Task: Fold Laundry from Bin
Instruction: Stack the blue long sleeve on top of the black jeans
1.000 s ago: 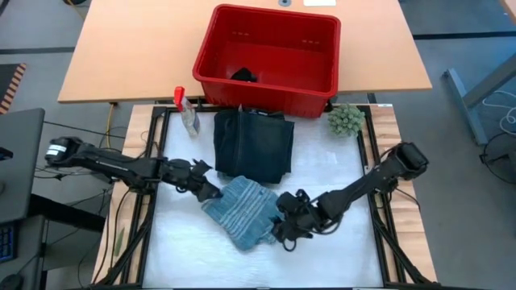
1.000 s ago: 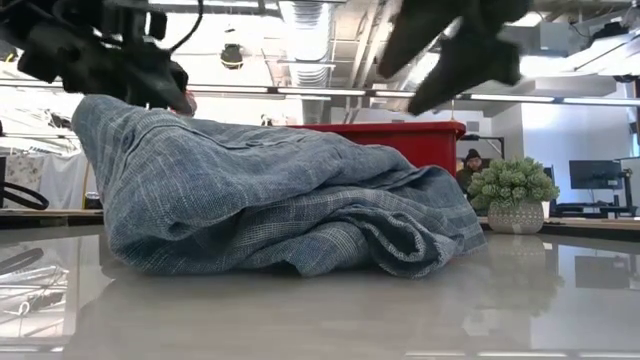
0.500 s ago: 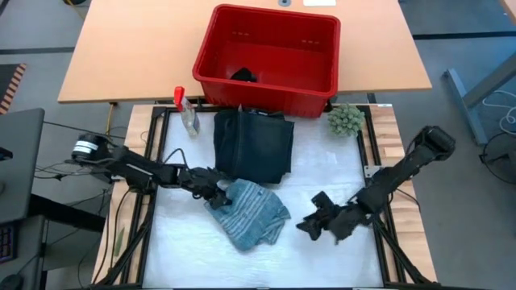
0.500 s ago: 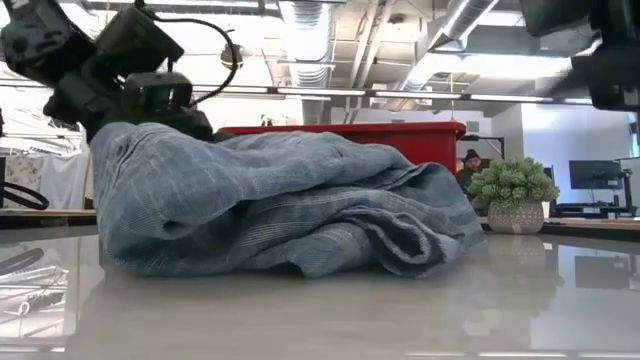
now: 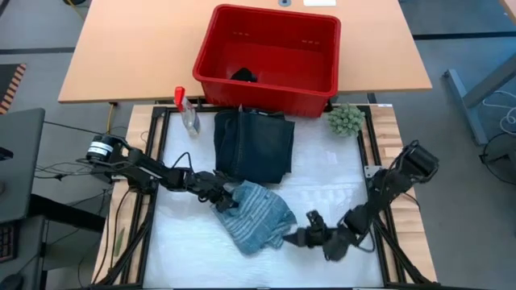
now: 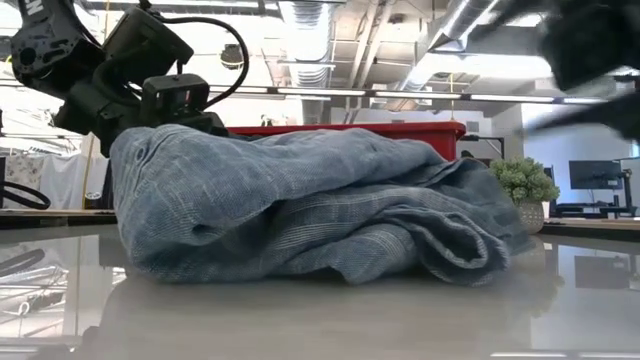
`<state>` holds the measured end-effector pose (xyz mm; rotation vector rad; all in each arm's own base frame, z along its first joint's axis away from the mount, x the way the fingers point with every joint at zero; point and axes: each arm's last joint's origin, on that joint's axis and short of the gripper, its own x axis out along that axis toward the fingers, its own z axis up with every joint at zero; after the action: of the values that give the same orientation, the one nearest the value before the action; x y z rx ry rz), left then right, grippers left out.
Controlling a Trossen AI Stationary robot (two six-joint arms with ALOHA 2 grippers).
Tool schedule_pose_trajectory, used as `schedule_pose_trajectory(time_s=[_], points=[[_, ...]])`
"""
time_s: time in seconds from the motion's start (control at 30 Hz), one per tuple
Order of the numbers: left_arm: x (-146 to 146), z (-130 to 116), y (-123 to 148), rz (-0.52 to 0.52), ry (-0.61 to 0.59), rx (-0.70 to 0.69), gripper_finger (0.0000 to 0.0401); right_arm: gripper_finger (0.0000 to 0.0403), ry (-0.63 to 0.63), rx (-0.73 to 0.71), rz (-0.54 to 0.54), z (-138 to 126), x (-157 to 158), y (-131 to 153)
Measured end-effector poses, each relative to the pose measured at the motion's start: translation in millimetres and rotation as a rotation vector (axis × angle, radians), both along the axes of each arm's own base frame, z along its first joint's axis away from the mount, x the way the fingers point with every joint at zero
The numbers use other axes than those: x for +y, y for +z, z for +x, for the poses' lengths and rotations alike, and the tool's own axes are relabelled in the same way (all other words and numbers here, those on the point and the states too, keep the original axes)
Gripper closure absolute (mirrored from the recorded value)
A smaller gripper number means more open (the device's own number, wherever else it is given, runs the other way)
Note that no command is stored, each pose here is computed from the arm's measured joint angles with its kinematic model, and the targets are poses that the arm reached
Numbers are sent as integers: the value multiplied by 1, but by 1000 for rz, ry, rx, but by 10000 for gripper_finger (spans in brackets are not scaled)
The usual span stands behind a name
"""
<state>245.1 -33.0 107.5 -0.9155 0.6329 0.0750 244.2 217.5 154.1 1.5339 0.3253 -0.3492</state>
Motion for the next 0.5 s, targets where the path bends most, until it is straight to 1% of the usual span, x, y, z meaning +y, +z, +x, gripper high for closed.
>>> schedule_pose_trajectory(time_s=[0.1,0.2,0.33,0.4,0.5], points=[[0,0,0,-3,1,-1,129,121,-44,33,49,6,12,-18],[0,0,0,-6,-6,5,129,121,-91,23,76,18,19,-27],[-1,0,0,-13,-20,9,129,121,-178,2,49,33,13,-39],[-1,0,0,-17,-26,10,129,121,-221,-23,45,39,9,-40],[-1,0,0,-24,-36,12,129,121,-236,-4,39,44,1,-41]])
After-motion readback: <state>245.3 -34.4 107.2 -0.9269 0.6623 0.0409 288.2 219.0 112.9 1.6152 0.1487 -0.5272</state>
